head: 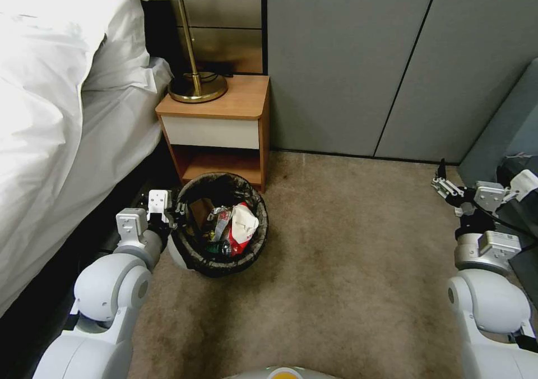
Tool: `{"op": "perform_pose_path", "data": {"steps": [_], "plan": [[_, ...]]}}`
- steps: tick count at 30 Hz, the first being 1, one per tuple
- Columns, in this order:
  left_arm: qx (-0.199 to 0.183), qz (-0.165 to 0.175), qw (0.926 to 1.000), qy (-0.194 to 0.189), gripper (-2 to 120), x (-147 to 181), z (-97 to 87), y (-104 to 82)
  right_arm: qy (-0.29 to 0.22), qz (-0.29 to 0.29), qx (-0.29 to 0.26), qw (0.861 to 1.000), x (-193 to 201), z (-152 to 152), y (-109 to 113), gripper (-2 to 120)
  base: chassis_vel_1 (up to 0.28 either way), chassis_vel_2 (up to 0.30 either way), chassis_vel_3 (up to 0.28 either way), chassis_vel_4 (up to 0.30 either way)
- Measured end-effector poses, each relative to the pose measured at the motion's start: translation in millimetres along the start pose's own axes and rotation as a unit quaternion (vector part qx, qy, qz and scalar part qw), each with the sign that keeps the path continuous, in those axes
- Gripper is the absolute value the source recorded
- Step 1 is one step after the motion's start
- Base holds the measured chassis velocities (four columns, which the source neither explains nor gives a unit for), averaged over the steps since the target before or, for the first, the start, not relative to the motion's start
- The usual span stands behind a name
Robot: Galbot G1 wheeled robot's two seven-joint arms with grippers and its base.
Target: Pick up the trash bin, then pick up the garbage from the floor and place it into the trash bin.
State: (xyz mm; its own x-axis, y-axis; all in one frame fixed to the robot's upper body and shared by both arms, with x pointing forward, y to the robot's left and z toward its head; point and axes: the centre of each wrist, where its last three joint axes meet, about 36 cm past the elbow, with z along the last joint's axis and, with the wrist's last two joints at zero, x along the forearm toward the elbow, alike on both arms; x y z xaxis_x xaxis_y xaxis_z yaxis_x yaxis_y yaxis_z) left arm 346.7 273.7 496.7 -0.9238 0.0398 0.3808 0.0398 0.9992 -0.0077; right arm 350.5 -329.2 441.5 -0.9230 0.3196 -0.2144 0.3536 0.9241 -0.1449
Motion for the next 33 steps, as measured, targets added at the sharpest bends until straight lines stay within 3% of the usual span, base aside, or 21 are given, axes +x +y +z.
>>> {"op": "perform_pose_path", "data": {"steps": [33], "plan": [[0.011,0.005,0.9999,-0.001,5,-1.7,-6.0,5.6,0.017,-0.018,-0.001,1.000,3.9,16.9,20.3,100,0.005,0.003,0.003,0.002]]}}
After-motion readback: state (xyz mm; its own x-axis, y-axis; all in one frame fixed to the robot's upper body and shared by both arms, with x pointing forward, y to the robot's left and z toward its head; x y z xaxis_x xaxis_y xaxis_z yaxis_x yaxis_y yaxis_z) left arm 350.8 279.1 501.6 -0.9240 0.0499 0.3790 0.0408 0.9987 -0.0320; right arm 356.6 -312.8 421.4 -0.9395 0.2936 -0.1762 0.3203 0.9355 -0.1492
